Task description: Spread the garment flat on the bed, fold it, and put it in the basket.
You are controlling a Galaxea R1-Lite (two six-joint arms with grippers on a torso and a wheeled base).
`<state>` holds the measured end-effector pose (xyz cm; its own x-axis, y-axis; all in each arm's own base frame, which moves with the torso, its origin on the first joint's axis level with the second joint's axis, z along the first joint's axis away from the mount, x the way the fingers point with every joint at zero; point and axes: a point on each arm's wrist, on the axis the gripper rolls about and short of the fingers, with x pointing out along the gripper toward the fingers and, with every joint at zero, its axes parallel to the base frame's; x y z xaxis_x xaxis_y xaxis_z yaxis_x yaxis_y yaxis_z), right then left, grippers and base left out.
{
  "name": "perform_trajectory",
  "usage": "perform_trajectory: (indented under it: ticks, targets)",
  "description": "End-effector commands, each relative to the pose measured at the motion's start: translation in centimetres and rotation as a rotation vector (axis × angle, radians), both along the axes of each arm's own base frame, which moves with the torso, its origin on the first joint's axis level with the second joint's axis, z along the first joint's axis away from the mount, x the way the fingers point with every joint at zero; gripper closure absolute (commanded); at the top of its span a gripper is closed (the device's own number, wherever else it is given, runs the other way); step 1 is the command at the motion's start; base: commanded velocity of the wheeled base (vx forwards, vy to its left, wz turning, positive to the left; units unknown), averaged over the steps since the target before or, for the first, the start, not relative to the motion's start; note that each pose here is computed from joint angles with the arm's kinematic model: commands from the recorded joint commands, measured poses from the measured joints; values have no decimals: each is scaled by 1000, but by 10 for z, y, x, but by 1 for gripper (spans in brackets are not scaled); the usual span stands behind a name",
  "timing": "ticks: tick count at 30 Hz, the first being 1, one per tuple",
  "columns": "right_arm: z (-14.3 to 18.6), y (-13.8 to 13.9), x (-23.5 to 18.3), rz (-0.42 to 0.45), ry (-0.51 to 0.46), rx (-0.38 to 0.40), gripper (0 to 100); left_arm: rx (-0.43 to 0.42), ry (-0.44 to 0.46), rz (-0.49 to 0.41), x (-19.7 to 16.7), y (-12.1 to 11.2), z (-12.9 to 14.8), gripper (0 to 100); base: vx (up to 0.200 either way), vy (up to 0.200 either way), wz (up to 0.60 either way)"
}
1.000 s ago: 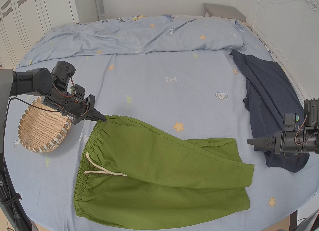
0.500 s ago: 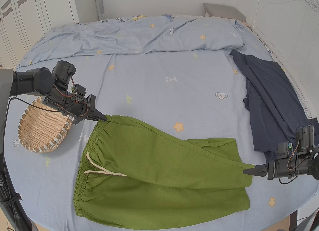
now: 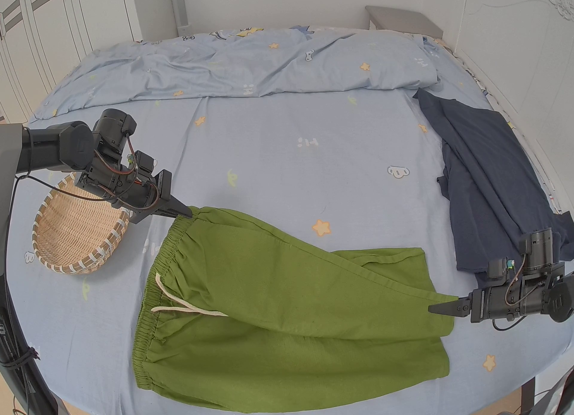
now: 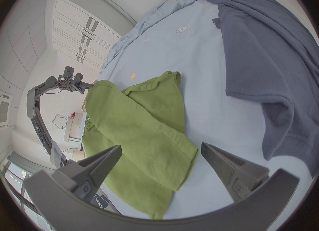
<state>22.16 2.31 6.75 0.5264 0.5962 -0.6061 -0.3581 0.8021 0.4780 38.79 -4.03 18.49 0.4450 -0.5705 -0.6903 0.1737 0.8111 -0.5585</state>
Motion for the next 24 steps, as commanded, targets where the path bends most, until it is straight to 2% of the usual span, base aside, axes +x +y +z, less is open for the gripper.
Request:
perform_trajectory:
  ticks: [1,2,14,19,24]
  targets:
    - [-7,0,3,0,25,0,0,-1,-1,0,1,0,0,100,0,0,0]
    - [-7,0,4,1,21,-1,100,-1,-1,0,1,0,0,100,0,0,0]
    - [-9,0,6,-1,25,1,100,0,-1,1,1,0,0,100,0,0,0]
    - [-4,0,5,-2,-4,1,100,1,-4,1,0,1,1,100,0,0,0]
    - [39,7,-18,26,-167,8,100,0,-5,4,-1,3,2,100,0,0,0]
